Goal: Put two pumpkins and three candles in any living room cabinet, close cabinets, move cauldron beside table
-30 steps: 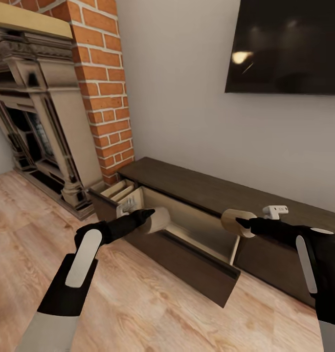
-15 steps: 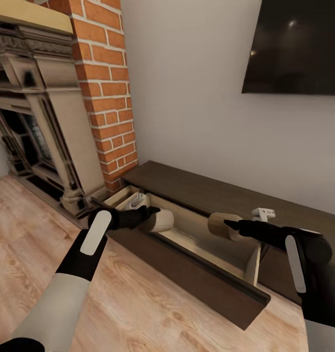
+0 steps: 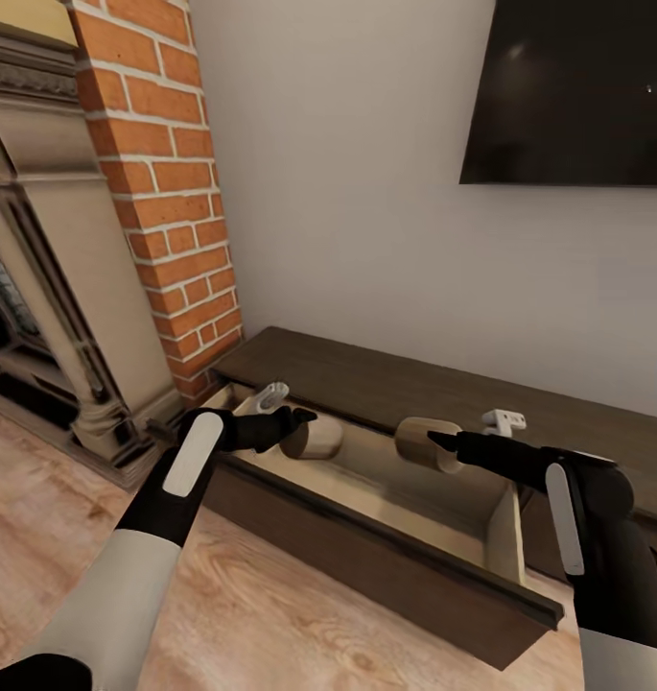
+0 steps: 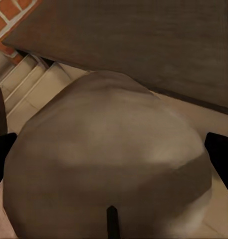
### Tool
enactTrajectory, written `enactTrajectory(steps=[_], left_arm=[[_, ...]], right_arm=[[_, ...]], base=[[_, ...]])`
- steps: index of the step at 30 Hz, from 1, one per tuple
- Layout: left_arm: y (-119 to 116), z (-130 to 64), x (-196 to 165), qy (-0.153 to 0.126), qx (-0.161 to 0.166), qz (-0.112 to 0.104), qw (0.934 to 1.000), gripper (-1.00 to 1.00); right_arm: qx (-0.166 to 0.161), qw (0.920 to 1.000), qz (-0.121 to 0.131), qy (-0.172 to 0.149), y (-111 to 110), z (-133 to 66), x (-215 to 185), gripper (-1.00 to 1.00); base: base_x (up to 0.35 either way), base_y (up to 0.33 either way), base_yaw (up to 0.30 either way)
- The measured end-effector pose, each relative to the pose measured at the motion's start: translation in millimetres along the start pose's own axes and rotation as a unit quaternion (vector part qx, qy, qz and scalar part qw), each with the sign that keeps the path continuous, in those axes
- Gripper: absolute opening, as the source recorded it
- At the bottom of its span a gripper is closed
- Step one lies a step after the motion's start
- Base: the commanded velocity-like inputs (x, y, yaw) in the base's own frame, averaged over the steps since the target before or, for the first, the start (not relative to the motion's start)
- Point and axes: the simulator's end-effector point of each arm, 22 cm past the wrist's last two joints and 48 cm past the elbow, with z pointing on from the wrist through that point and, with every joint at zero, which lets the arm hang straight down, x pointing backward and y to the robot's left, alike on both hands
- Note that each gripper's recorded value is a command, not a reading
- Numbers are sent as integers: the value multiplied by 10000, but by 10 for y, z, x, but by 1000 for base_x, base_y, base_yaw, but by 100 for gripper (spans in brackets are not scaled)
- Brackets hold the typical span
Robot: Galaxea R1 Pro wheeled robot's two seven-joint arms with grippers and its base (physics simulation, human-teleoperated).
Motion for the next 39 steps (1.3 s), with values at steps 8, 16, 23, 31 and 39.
enactTrajectory(steps=[8,16,23,31,39], left_arm=[[-19,52,71,52,-9,-5,10000,-100],[-47,105,159,144,-42,77,9999,-100],[29,124,189,196,-103,33,9997,-100],[90,132,214,250,-128,-22,9996,-100],[101,140,224,248,-147,-23,9996,-100]], right_arm=[[4,10000,38,27,-7,16,28,-100],[-71,9999,126,43,74,63,75,-100],[-55,9999,125,60,71,70,92,-100],[-114,9997,181,126,130,108,173,-100],[76,9992,264,289,6,175,294,-100]], base=[[128,92,-276],[11,6,-276],[0,2,-271],[0,198,-244],[0,34,-229]])
